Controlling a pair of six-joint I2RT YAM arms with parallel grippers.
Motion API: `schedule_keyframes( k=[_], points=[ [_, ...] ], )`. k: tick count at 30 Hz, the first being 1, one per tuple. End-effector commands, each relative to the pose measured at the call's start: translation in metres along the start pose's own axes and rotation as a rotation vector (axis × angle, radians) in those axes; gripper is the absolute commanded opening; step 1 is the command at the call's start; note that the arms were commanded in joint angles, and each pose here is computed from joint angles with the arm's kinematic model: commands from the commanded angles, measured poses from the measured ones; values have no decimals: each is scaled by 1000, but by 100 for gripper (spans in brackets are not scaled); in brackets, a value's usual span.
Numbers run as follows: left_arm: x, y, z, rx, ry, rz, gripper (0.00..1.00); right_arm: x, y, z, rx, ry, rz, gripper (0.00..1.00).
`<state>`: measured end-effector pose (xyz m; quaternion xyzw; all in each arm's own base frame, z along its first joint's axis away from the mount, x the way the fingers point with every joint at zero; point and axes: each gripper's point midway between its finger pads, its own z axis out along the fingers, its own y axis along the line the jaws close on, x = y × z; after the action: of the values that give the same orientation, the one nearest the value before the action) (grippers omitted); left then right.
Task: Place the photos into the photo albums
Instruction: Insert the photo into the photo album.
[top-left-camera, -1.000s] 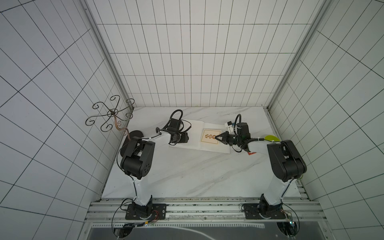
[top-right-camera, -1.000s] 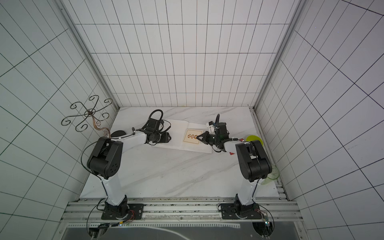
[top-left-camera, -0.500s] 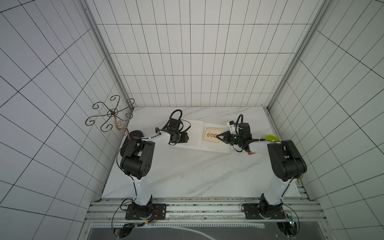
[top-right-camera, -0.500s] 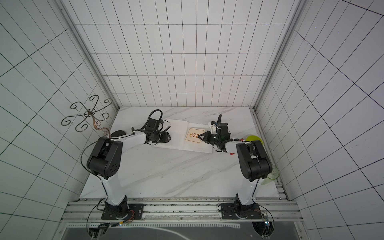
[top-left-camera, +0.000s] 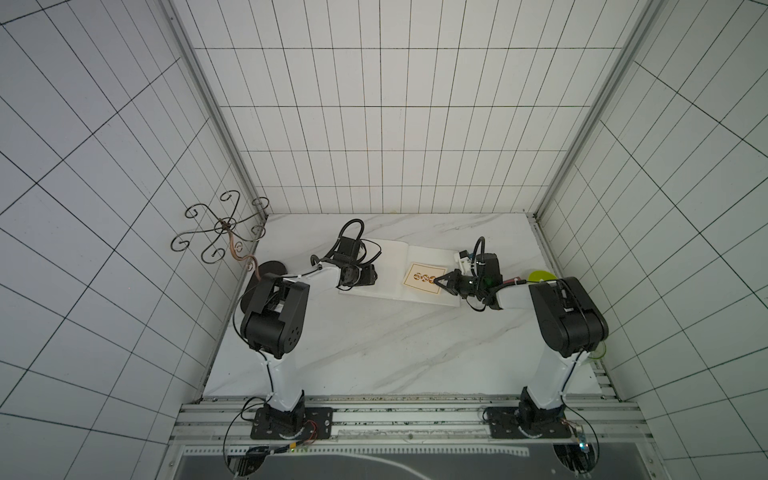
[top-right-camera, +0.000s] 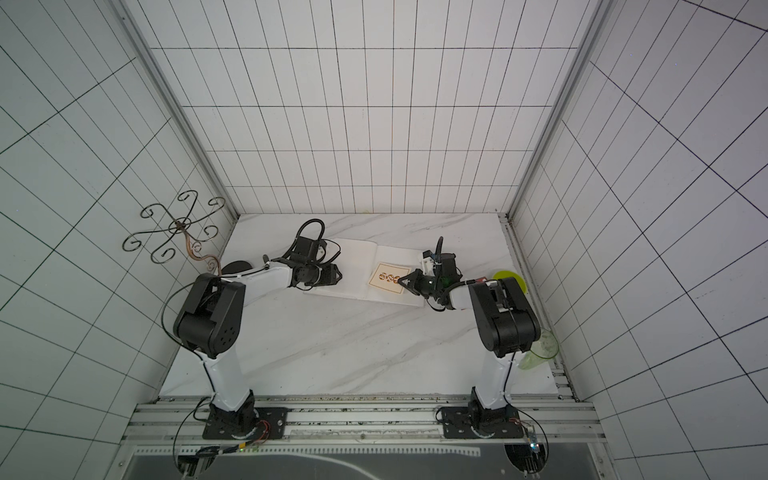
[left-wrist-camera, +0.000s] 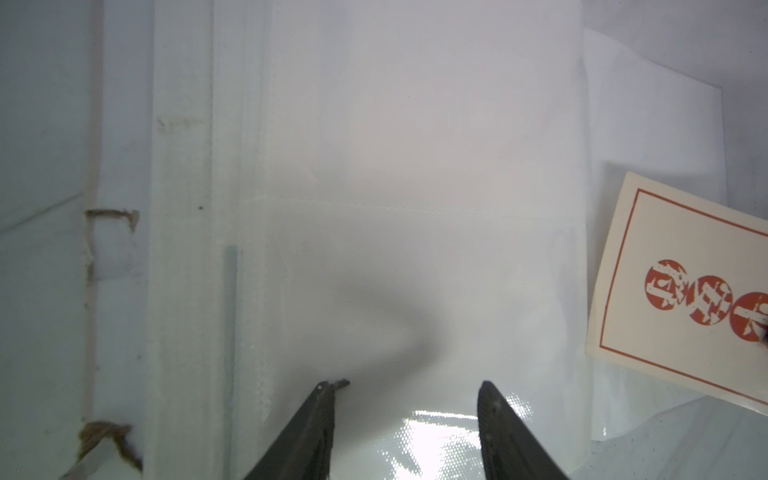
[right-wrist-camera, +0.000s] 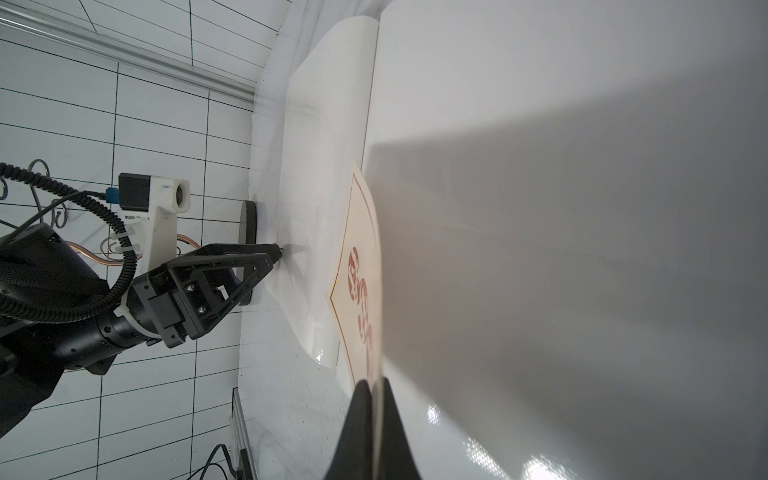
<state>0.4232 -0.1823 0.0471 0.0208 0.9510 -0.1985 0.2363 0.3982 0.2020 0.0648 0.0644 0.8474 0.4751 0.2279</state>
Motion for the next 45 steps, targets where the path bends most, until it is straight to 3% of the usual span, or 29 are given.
schedule_keyframes(
  k=[1, 26, 45],
  points=[
    [49, 29, 16, -80, 156, -73, 56, 11, -18, -6, 36, 5, 21, 0],
    [51, 30, 19, -70, 164, -90, 56, 36, -44, 12, -13, 102, 124, 0],
    [43, 27, 14, -37, 147, -108, 56, 48, -11, 32, -81, 235, 48, 0]
  ],
)
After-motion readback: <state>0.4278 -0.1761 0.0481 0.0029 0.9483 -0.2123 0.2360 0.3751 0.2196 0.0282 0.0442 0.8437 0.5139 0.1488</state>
